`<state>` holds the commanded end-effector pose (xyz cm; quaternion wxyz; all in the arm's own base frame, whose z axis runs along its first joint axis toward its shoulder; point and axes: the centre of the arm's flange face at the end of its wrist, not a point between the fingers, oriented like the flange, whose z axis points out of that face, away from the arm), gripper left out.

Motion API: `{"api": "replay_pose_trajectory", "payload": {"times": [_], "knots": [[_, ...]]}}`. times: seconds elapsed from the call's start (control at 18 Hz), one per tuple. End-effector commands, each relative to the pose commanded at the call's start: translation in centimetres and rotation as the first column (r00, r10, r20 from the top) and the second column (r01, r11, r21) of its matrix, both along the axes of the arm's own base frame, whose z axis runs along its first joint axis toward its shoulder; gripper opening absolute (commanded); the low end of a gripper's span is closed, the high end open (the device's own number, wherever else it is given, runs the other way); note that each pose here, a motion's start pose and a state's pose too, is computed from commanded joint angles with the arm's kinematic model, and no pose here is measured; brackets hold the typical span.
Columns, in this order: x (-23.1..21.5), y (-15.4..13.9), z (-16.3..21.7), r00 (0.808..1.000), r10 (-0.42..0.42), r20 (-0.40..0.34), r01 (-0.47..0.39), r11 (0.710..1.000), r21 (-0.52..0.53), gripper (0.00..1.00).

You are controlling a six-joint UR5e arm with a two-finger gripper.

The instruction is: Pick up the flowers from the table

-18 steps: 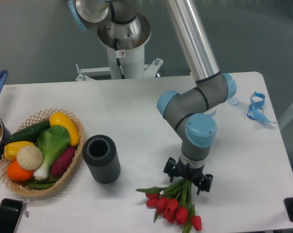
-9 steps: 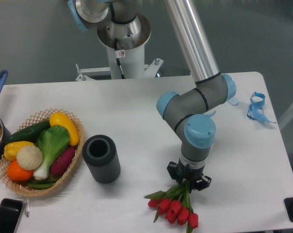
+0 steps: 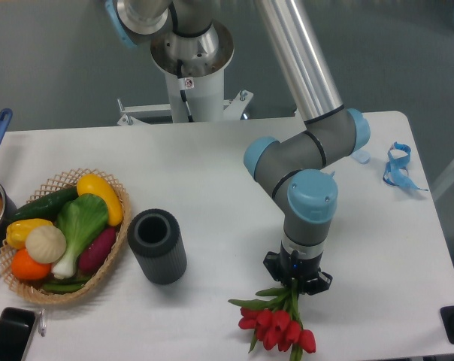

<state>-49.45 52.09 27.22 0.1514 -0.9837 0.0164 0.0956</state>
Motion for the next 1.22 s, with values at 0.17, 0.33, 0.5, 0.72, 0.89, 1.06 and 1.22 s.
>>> {"api": "replay_pose_trajectory", "payload": {"times": [0.17,0.33,0.5,0.72,0.89,1.06,1.22], "knots": [[-0.2,-0.5,4.5,0.999,0.023,-0.034,-0.021,0.998,0.065,0.24],[-0.3,-0.6,11.0,0.997,0.071,-0.038,-0.061,0.976,0.209,0.24],[-0.4,-2.1,16.0,0.994,0.104,-0.034,-0.088,0.947,0.309,0.24],[-0.7,-5.2,19.9,0.991,0.134,-0.006,-0.120,0.907,0.403,0.24],[-2.0,-7.2,21.0,0.989,0.148,0.005,-0.135,0.888,0.439,0.24],[-2.2,-8.2,22.0,0.989,0.149,0.008,-0.136,0.875,0.464,0.24],[-2.7,-9.2,22.3,0.987,0.160,0.010,-0.146,0.869,0.473,0.24]]}}
